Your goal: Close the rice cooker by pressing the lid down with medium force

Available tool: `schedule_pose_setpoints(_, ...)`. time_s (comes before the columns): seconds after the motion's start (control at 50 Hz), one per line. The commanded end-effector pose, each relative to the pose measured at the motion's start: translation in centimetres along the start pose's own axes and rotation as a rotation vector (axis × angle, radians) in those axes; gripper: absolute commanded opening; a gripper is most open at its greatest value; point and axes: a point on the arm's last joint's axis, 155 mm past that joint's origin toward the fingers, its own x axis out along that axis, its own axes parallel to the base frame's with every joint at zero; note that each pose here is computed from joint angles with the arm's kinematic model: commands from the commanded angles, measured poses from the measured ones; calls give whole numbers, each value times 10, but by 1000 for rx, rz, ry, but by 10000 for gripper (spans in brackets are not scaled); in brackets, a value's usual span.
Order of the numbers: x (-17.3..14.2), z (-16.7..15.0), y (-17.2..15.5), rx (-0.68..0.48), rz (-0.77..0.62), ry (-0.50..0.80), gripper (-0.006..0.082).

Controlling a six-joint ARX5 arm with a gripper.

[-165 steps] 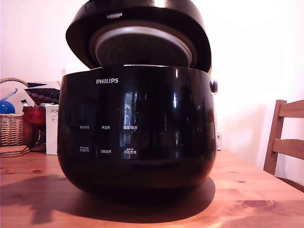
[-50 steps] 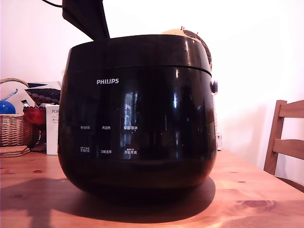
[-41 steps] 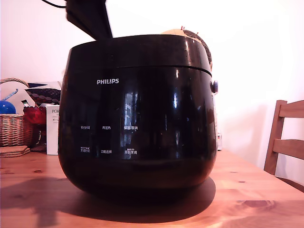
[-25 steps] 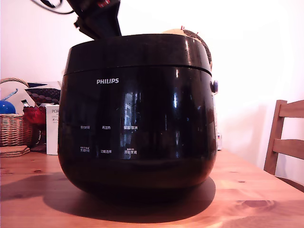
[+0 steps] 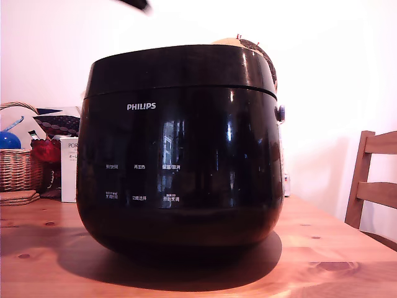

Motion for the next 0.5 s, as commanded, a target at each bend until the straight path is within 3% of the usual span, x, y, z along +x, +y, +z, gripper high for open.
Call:
schedule_pose_setpoints(0.0, -1, -13, 15, -27, 42, 10, -22)
schedule_pose_setpoints(0.48, -93, -16, 97, -87, 352, -194, -21)
